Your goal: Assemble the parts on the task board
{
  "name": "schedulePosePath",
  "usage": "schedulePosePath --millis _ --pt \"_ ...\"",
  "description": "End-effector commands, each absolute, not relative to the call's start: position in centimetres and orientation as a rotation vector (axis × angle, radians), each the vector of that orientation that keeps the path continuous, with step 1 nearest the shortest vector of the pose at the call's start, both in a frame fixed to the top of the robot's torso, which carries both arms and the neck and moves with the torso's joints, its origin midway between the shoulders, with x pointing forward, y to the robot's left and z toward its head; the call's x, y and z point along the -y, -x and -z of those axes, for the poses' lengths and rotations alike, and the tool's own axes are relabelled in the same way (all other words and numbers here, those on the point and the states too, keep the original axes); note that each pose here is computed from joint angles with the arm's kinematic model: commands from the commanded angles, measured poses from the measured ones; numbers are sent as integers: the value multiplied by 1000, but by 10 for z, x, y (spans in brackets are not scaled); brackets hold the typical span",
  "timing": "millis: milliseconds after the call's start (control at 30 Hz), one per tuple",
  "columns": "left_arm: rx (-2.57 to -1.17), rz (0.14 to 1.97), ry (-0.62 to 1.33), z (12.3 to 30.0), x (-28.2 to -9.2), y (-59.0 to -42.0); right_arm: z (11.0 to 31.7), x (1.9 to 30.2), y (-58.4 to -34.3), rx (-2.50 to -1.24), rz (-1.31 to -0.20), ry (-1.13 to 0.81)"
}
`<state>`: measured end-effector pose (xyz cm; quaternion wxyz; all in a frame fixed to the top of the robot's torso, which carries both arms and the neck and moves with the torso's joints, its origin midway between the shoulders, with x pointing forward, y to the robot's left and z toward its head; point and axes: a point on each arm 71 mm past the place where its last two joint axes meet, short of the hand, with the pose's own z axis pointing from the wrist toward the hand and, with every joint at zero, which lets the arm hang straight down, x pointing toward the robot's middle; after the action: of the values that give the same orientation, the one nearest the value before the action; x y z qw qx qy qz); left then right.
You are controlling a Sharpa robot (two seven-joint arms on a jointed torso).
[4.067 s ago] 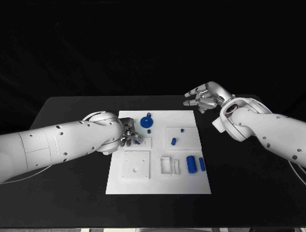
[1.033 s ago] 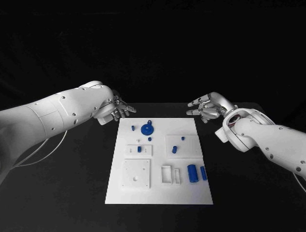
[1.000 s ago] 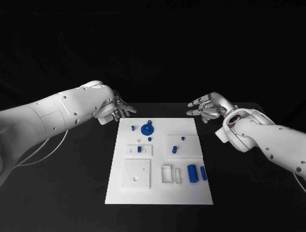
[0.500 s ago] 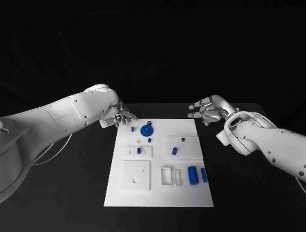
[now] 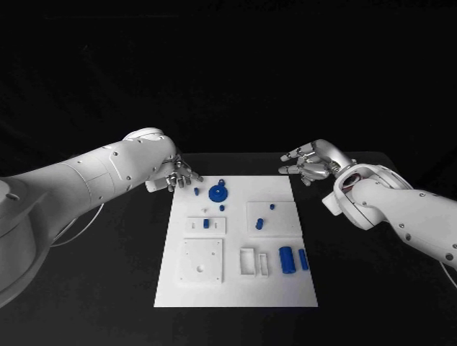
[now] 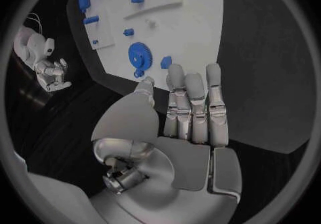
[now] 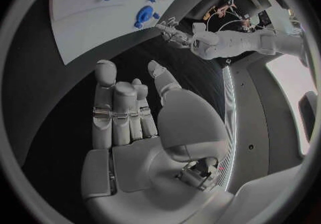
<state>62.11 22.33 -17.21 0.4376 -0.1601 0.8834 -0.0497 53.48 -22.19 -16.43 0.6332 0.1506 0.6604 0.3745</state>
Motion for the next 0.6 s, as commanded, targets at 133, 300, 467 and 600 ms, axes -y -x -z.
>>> schedulePosePath --millis 133,300,467,600 --pt "-2219 132 354 175 -220 -620 164 221 -534 -1510 -865 -337" --pt "-2229 132 348 178 -219 -620 163 221 -534 -1510 -866 -337" --pt "-2241 127 348 183 -220 -619 163 221 -534 -1510 -866 -337" --pt "-2242 128 350 186 -220 -619 163 221 -534 -1510 -867 -336"
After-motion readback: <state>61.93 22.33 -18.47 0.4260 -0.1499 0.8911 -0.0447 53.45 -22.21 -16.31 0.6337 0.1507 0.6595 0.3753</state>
